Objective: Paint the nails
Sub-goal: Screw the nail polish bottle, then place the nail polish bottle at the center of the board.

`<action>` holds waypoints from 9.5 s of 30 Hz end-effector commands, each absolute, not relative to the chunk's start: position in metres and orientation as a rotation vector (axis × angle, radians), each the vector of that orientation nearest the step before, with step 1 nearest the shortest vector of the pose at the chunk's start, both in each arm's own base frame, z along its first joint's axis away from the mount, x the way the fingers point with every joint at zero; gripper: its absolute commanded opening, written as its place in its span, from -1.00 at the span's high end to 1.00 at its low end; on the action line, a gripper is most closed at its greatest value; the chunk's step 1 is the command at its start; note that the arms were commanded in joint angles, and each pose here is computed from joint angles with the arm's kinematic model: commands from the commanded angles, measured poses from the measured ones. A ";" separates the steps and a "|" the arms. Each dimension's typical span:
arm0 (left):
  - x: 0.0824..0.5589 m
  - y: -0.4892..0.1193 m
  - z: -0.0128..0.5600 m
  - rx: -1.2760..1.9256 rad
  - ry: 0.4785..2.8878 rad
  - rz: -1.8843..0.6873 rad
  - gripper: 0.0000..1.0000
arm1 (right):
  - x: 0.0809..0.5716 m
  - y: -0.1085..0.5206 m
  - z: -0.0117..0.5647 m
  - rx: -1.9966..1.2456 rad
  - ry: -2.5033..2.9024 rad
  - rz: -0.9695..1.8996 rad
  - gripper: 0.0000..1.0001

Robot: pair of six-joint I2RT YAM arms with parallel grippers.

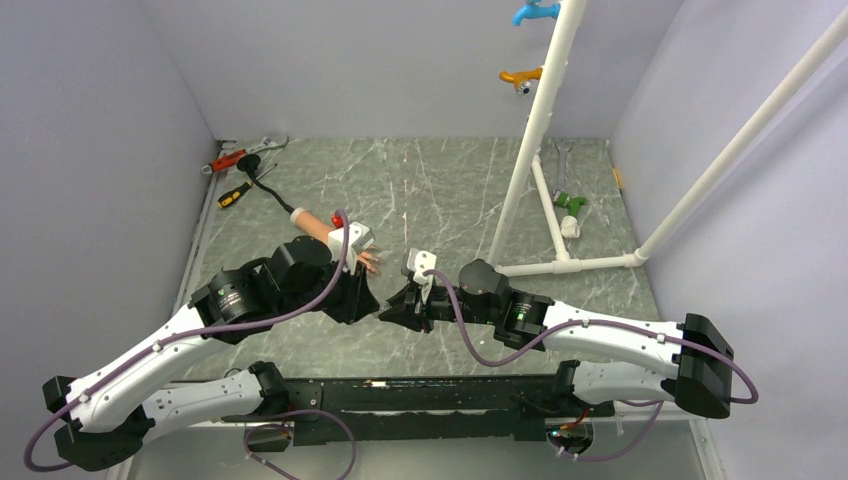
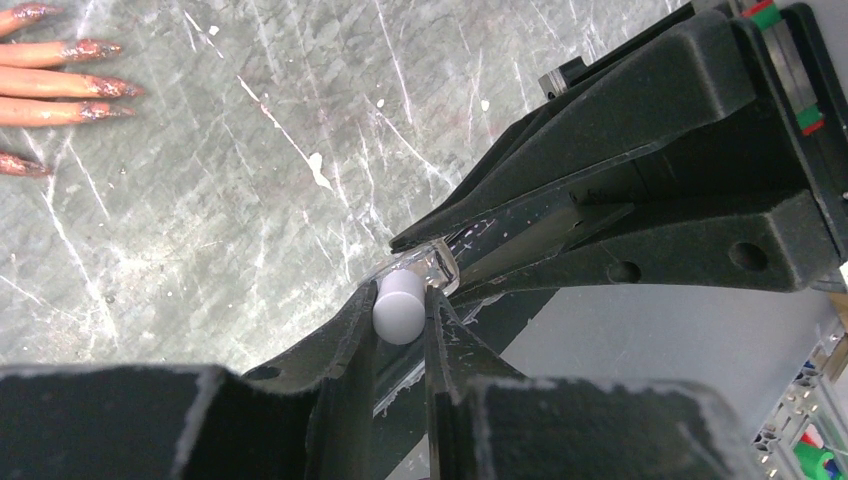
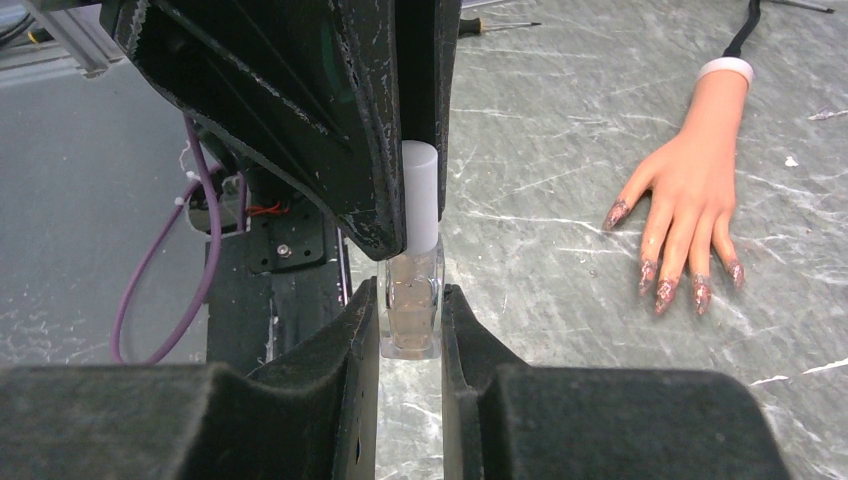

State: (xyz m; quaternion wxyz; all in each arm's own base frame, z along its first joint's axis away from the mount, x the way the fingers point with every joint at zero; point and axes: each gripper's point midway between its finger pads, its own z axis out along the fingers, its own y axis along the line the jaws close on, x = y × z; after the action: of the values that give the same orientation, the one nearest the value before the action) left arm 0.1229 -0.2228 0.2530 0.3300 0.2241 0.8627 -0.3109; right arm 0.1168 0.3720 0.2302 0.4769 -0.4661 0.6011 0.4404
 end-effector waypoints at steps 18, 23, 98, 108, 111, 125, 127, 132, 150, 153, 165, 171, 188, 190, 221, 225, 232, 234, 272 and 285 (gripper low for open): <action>0.095 -0.239 0.291 0.891 1.998 -1.024 0.87 | 0.086 0.371 0.280 -1.191 1.232 1.233 1.00; 0.082 -0.244 0.300 0.978 1.911 -1.102 0.89 | 0.078 0.366 0.285 -1.199 1.184 1.263 1.00; 0.114 -0.241 0.285 0.823 2.073 -0.921 0.28 | 0.102 0.361 0.272 -1.130 1.291 1.130 1.00; 0.109 -0.246 0.284 0.855 2.069 -0.959 0.53 | 0.103 0.360 0.271 -1.127 1.293 1.122 1.00; 0.108 -0.246 0.282 0.874 2.070 -0.959 0.62 | 0.103 0.359 0.271 -1.124 1.291 1.121 1.00; 0.068 -0.255 0.302 1.160 1.828 -1.172 0.91 | 0.085 0.356 0.278 -1.179 1.218 1.198 1.00; 0.064 -0.255 0.303 1.189 1.795 -1.188 0.91 | 0.082 0.355 0.279 -1.188 1.208 1.208 1.00; 0.054 -0.254 0.309 1.235 1.714 -1.225 0.91 | 0.073 0.356 0.278 -1.228 1.188 1.245 1.00; 0.050 -0.247 0.326 1.221 1.624 -1.225 -0.51 | 0.070 0.361 0.273 -1.263 1.201 1.264 1.00; 0.050 -0.243 0.327 1.220 1.617 -1.204 -0.51 | 0.070 0.360 0.274 -1.263 1.197 1.266 1.00; 0.055 -0.240 0.318 1.221 1.553 -1.156 -0.40 | 0.065 0.354 0.284 -1.250 1.154 1.277 1.00; 0.062 -0.241 0.311 1.231 1.541 -1.111 -0.35 | 0.064 0.351 0.288 -1.237 1.138 1.281 1.00; 0.071 -0.245 0.275 1.337 1.580 -1.024 -0.02 | 0.065 0.352 0.286 -1.243 1.145 1.276 1.00; 0.071 -0.246 0.272 1.346 1.587 -1.022 0.04 | 0.064 0.351 0.286 -1.244 1.142 1.275 1.00; 0.067 -0.239 0.254 1.440 1.643 -0.986 0.00 | 0.065 0.353 0.283 -1.250 1.155 1.275 1.00; 0.066 -0.242 0.255 1.435 1.635 -1.002 0.02 | 0.065 0.355 0.282 -1.256 1.159 1.279 1.00; 0.068 -0.245 0.254 1.426 1.630 -1.011 0.01 | 0.065 0.358 0.281 -1.263 1.162 1.282 1.00; 0.069 -0.246 0.253 1.424 1.632 -1.008 0.03 | 0.066 0.358 0.280 -1.263 1.164 1.282 1.00; 0.075 -0.246 0.248 1.362 1.725 -0.991 1.00 | 0.072 0.359 0.277 -1.254 1.211 1.253 0.59; 0.081 -0.246 0.249 1.335 1.743 -0.961 1.00 | 0.074 0.354 0.279 -1.232 1.211 1.237 0.07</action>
State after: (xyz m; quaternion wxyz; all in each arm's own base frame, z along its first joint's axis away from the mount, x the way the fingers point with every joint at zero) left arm 0.0762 -0.2417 0.2335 0.3411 0.5278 0.6845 -0.3695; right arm 0.0726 0.3533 0.2420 0.4464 -0.5181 0.5337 0.4975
